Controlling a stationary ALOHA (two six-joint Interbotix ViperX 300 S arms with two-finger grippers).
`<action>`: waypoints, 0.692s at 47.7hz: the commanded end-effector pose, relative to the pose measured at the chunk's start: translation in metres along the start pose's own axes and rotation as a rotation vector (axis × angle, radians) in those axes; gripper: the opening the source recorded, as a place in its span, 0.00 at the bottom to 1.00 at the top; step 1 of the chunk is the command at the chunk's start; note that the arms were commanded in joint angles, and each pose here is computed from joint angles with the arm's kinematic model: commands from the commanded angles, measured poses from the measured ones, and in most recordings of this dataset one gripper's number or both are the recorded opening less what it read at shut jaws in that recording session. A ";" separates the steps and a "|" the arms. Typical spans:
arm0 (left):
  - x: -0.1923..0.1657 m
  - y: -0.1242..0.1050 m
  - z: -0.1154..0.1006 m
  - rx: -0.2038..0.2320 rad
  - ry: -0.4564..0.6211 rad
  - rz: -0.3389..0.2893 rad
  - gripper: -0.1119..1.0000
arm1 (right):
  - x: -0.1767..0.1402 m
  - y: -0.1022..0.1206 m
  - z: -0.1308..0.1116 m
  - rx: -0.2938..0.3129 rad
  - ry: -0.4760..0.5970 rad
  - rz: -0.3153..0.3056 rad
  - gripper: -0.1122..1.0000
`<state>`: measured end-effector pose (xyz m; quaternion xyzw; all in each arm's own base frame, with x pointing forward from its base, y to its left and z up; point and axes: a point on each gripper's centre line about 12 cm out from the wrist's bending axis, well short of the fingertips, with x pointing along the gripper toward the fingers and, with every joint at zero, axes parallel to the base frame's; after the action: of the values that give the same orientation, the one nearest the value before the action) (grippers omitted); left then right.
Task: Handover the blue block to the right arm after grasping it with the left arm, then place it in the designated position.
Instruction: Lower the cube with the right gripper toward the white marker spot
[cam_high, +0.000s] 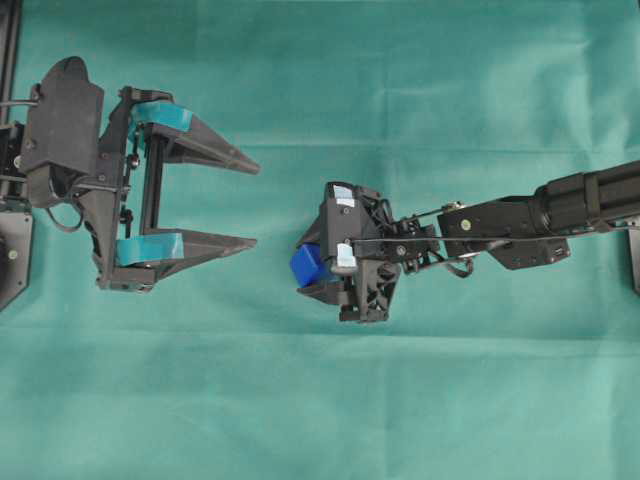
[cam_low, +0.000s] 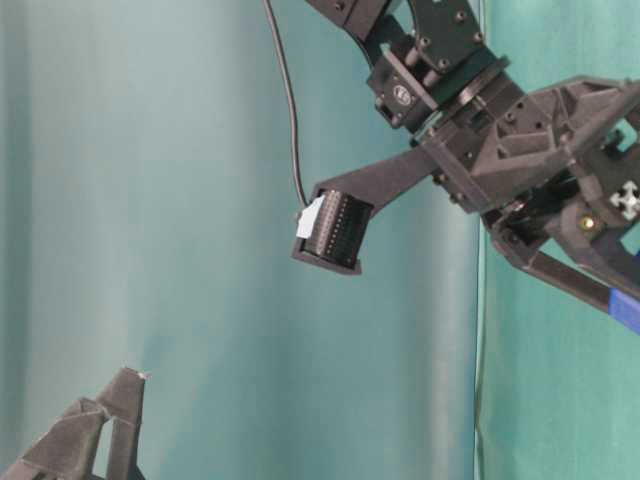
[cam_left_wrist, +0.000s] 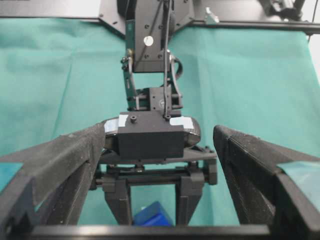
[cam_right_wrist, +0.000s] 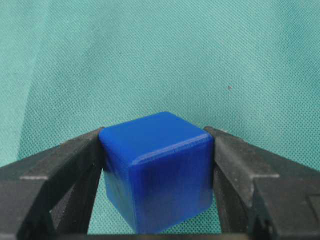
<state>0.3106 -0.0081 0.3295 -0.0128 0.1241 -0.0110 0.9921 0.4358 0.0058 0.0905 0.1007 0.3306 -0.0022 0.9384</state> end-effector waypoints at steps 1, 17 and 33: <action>-0.002 0.001 0.012 -0.002 -0.034 0.002 1.00 | -0.003 0.000 0.009 0.003 -0.021 -0.001 0.69; -0.002 0.001 0.012 -0.002 -0.034 0.002 1.00 | -0.007 0.000 0.011 0.000 -0.019 -0.004 0.69; -0.002 0.000 0.012 -0.002 -0.034 0.000 1.00 | -0.021 0.005 0.026 -0.003 -0.063 0.004 0.93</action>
<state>0.3107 -0.0081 0.3303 -0.0129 0.1226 -0.0110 0.9923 0.4321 0.0050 0.0995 0.0997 0.3298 -0.0055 0.9387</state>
